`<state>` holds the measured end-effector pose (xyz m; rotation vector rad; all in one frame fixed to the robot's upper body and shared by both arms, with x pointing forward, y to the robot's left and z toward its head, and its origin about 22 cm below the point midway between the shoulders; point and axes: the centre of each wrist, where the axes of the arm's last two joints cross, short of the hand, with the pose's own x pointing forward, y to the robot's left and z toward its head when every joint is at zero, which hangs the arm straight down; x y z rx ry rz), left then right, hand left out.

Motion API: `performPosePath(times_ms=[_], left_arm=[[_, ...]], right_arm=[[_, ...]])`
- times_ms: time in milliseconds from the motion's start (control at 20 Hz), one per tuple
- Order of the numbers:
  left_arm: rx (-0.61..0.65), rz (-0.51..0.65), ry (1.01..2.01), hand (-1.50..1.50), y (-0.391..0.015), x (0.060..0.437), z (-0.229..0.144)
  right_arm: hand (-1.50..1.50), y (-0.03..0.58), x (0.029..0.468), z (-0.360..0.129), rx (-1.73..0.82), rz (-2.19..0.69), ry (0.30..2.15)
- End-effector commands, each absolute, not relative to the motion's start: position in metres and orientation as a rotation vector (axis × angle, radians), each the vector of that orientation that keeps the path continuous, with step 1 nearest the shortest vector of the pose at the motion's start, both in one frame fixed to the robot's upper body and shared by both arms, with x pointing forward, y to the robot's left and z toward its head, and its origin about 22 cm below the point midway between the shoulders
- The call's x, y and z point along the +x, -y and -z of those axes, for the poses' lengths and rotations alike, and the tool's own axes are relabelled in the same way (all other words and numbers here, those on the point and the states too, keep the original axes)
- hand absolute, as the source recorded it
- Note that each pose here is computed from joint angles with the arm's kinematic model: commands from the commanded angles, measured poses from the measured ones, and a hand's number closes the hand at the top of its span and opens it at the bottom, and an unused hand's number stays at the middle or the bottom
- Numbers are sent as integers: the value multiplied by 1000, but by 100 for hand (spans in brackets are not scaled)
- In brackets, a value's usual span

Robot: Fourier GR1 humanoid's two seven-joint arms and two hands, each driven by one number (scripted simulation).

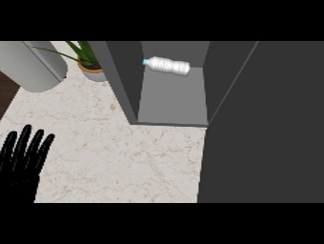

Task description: Pick up the bottled water, place it into the cabinet and close the cabinet

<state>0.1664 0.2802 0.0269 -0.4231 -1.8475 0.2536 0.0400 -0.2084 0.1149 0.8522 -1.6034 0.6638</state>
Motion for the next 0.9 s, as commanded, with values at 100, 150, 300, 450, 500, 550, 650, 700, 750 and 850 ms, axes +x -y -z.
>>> performPosePath(times_ms=[100, 150, 300, 450, 500, 550, 650, 700, 750, 850], left_arm=[[-450, -225, 1839, -150, -303, 155, -33], [-453, -227, 1849, -150, -304, 157, -36], [-491, -198, 1838, -150, -311, 152, -40], [-495, -183, 1853, -150, -318, 154, -44], [-500, -169, 1858, -150, -318, 157, -48], [-509, -176, 1851, -150, -320, 156, -46], [-518, -158, 1845, -150, -322, 154, -46], [-533, -146, 1852, -150, -324, 156, -51], [-545, -150, 1849, -150, -321, 155, -52], [-530, -120, 1856, -150, -330, 159, -55]], right_arm=[[150, 177, 32, -144, 1011, -661, 1651], [150, 176, 31, -145, 1026, -679, 1639], [150, 174, 34, -143, 1023, -641, 1666], [150, 173, 39, -140, 1009, -693, 1643], [150, 174, 40, -140, 999, -702, 1641], [150, 171, 41, -137, 1004, -686, 1632], [150, 172, 46, -135, 970, -734, 1630], [150, 171, 49, -134, 958, -749, 1627], [150, 171, 50, -135, 960, -731, 1637], [150, 171, 52, -135, 963, -787, 1607]])
